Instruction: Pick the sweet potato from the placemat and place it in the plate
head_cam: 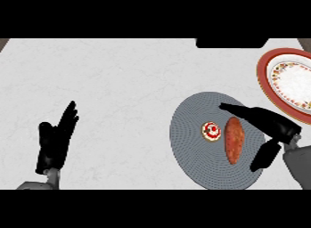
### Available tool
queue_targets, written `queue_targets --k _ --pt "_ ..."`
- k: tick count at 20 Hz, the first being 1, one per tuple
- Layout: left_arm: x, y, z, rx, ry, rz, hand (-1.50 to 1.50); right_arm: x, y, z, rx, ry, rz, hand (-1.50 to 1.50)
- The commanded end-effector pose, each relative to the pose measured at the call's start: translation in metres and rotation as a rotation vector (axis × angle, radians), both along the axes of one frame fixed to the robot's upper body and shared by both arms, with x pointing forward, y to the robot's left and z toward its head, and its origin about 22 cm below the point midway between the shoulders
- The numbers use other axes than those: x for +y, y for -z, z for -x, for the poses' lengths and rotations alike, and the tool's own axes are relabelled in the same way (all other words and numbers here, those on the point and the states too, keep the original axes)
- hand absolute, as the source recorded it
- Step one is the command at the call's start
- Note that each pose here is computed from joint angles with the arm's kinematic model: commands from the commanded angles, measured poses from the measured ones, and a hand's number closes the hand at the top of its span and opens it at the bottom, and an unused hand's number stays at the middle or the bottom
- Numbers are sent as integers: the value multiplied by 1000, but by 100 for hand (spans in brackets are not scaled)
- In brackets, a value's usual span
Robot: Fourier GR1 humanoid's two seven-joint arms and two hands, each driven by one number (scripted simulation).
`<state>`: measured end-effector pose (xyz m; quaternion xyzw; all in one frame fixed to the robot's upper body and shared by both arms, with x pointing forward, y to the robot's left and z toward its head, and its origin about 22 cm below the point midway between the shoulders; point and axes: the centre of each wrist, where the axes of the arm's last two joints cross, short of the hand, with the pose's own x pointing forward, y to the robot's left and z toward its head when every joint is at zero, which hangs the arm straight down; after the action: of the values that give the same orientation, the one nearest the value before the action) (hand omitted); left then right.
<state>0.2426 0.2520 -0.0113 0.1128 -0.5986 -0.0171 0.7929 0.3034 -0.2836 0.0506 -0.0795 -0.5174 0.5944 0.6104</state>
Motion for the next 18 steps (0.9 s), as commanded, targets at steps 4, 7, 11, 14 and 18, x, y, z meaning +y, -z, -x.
queue_targets --k 4,7,11,14,18 --pt "12 7 -3 -2 6 4 0 3 5 -12 13 0 18 -150" --pt "4 7 2 9 2 9 0 14 16 -2 11 3 11 150" --pt "14 -3 -10 4 -23 -3 0 -8 12 3 -84 -64 10 150" --pt "-14 -6 -13 4 -4 -2 0 -6 -1 -5 -129 -52 10 150" --pt "-4 7 -4 14 -12 -5 0 -16 25 -8 -202 -10 44 150"
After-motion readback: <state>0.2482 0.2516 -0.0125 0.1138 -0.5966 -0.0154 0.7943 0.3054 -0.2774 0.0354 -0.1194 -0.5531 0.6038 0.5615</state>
